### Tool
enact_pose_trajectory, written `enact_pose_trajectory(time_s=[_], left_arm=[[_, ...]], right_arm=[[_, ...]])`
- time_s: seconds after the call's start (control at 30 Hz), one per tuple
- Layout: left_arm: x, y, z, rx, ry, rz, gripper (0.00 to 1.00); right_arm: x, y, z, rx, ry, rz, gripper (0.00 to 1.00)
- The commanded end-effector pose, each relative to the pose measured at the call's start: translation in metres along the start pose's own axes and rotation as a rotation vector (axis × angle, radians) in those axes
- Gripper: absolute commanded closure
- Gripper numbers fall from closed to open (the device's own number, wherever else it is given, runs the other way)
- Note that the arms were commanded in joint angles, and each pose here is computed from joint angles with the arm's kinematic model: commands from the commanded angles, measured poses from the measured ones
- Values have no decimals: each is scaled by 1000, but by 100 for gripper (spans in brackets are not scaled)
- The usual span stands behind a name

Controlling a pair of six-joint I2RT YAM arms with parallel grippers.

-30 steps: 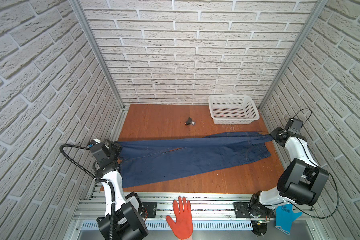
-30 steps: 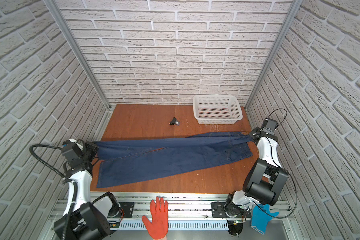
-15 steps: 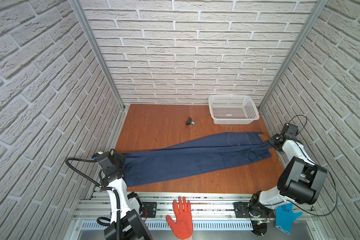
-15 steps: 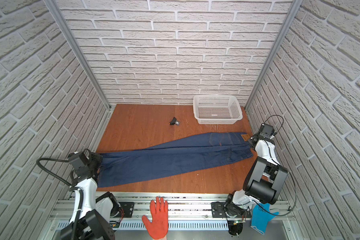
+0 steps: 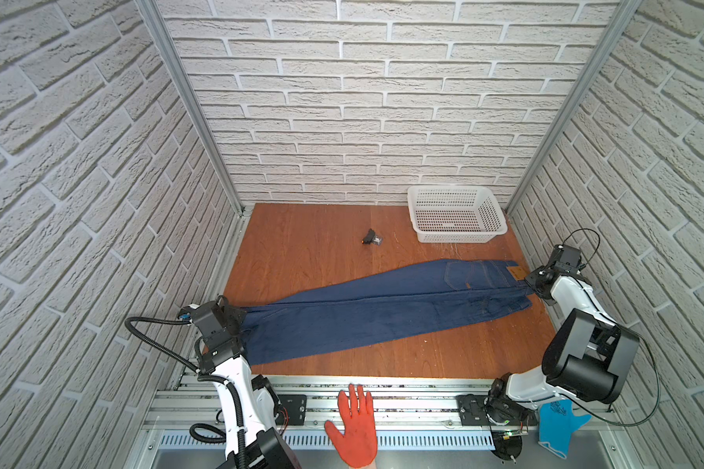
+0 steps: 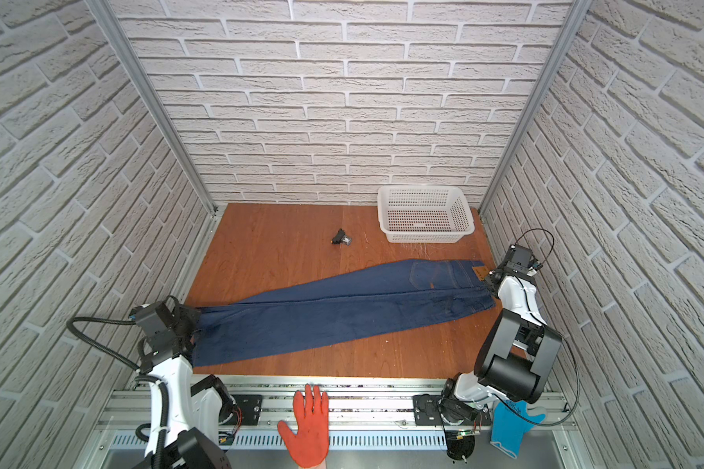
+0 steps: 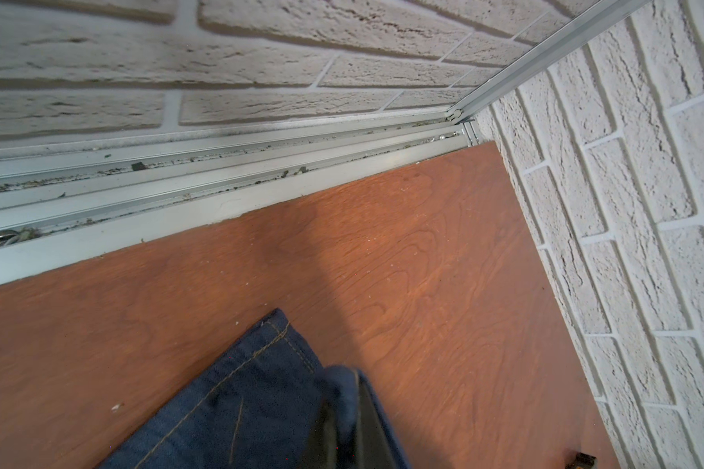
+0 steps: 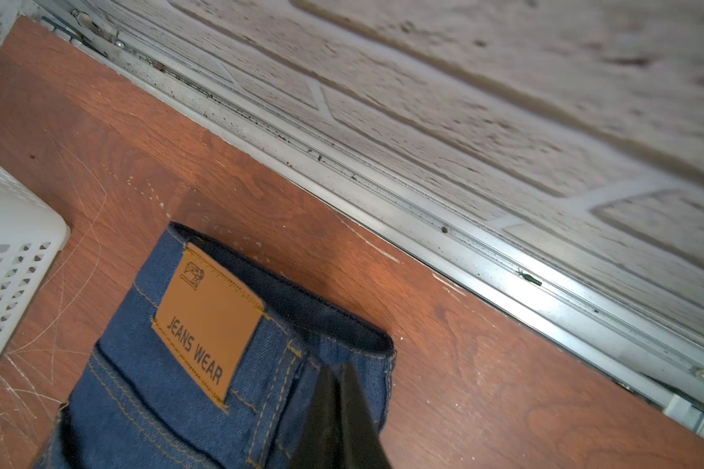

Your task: Fold and stack the trousers

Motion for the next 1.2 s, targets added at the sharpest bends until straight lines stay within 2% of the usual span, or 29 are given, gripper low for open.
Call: enact_pose_trajectory(time_s=[0.0, 0.47, 0.8, 0.83, 0.97, 1.17], left_arm=[[-1, 2, 12, -60, -5, -36, 100], [35, 5, 47, -210, 53, 30, 100], [38, 4, 48, -209, 67, 37, 97], [38, 4, 47, -207, 71, 35, 100], [33, -1, 42, -171, 97, 16, 100], [-17, -10, 8, -79, 119, -81, 100]], right_arm=[[-15, 14, -11, 27, -40, -114, 95], [4, -1, -37, 122, -27, -104, 94], [12, -11, -26, 43, -63, -55, 91], [13, -12, -22, 16, -70, -46, 92], [10, -9, 12, -131, -90, -13, 95], [-32, 36, 114, -382, -51, -77, 95]])
Point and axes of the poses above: each gripper's point midway between its finger pads, its own y axis back along the fingers, its own z axis along the line the jaws close on, x = y × z, the point moved 4 cm from there along y, back along the fingers, and after that the axes turned 12 degrees about -y, right-handed, at the moved point
